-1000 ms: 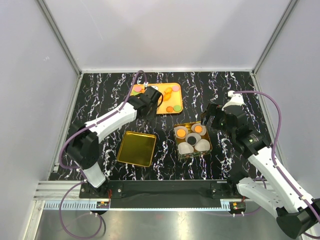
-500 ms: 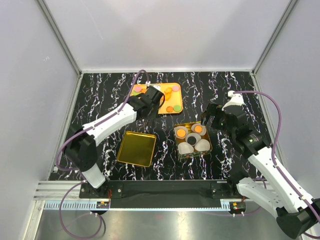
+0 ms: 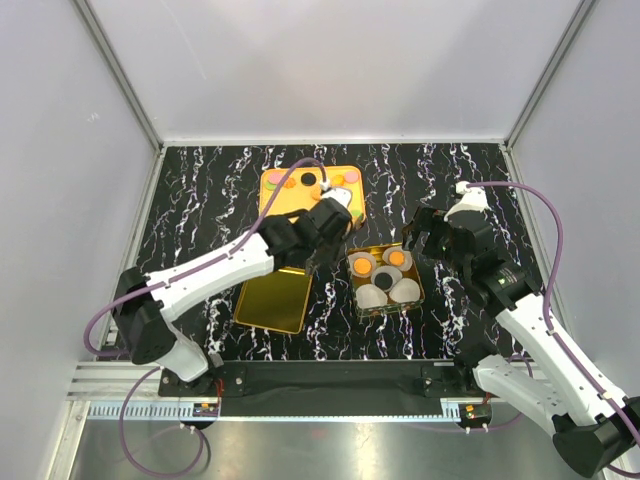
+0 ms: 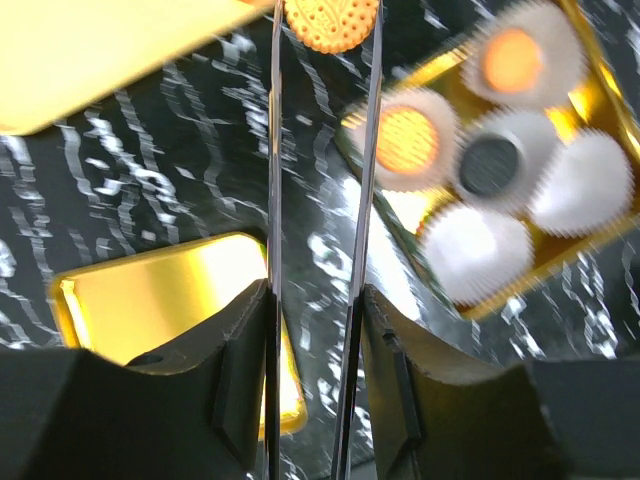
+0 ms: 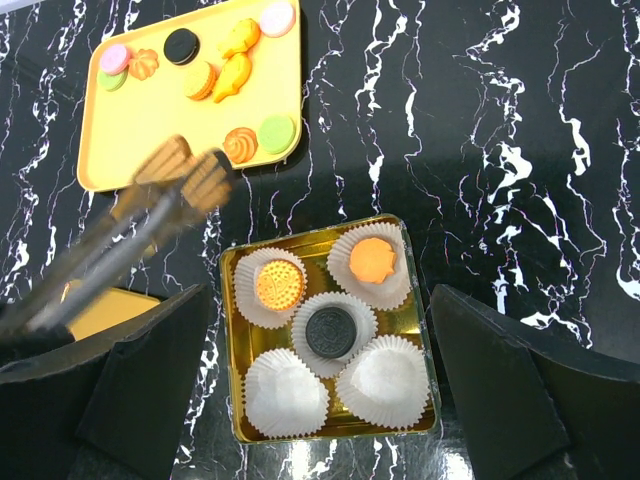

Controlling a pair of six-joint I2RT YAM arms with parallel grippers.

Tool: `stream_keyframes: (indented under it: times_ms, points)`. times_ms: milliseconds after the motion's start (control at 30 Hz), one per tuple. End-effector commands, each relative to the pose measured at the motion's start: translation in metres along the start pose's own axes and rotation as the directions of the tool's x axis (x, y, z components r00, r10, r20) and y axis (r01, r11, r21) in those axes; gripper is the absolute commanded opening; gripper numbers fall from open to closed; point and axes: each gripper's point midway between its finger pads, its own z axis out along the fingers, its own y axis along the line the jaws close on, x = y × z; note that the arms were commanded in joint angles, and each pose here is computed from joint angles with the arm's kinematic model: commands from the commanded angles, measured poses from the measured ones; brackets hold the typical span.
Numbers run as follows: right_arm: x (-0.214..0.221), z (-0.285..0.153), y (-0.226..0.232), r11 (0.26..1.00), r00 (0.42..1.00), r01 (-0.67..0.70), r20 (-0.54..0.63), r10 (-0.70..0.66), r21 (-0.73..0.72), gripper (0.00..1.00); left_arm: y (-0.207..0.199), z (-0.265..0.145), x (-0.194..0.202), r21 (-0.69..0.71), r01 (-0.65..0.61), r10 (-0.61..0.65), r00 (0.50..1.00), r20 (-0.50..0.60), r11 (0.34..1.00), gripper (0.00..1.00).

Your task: Pack the cookies

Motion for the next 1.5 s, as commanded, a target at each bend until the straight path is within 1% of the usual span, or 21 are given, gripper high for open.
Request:
stream_keyframes:
  times_ms: [0, 233, 467, 733, 1033, 1467]
  points:
    - [-0.014, -0.003, 0.002, 1.000, 0.999, -0.004, 0.046, 0.004, 0.003, 1.00, -0.026, -0.023, -0.017, 0.062, 0.026, -0.031, 0.996, 0.082, 0.998, 0.41]
    - [-0.018, -0.008, -0.003, 1.000, 0.998, -0.011, 0.063, 0.009, 0.026, 1.00, -0.078, -0.038, 0.003, 0.182, -0.042, 0.030, 0.997, 0.069, 0.982, 0.42]
    - [-0.025, -0.014, -0.008, 0.999, 0.996, -0.021, 0.092, 0.016, 0.050, 1.00, -0.114, -0.039, 0.024, 0.246, -0.099, 0.091, 0.995, 0.042, 0.964, 0.42]
    - [-0.024, -0.014, -0.010, 0.998, 0.996, -0.023, 0.092, 0.018, 0.060, 1.00, -0.149, -0.035, 0.046, 0.313, -0.143, 0.150, 0.989, 0.004, 0.939, 0.42]
    - [-0.021, -0.010, -0.010, 0.998, 0.996, -0.017, 0.083, 0.012, 0.060, 1.00, -0.165, -0.029, 0.058, 0.334, -0.161, 0.178, 0.984, -0.020, 0.929, 0.43]
    - [-0.017, -0.008, -0.010, 0.998, 0.997, -0.013, 0.073, 0.009, 0.057, 1.00, -0.163, -0.027, 0.065, 0.327, -0.166, 0.188, 0.981, -0.037, 0.931, 0.45]
